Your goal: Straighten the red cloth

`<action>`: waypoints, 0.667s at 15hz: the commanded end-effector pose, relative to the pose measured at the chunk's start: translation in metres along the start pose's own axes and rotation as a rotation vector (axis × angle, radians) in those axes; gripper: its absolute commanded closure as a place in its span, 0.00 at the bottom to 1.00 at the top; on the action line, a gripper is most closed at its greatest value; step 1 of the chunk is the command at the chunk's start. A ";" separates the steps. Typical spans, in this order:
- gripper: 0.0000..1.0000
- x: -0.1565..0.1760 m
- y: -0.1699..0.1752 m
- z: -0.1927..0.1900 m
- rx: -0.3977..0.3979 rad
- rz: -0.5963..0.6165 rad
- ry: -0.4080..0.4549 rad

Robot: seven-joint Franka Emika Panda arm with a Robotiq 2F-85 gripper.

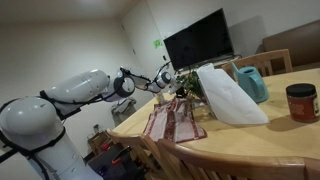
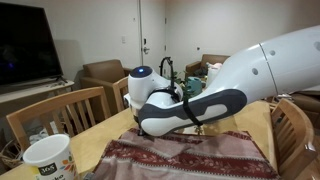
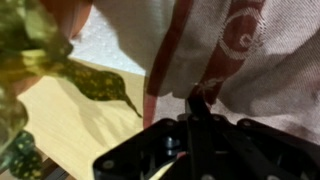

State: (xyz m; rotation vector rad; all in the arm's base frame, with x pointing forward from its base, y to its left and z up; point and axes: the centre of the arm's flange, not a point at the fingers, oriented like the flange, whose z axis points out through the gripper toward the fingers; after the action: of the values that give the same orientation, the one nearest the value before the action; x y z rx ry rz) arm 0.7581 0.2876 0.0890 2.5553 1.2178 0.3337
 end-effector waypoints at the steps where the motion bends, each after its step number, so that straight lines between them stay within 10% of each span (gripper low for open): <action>1: 1.00 -0.007 0.015 0.027 0.004 0.024 -0.036; 10: 1.00 -0.011 0.026 0.022 -0.006 0.031 -0.034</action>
State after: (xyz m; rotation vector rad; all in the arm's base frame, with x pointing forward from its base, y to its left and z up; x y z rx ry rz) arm 0.7681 0.2593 0.0888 2.5731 1.1693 0.3249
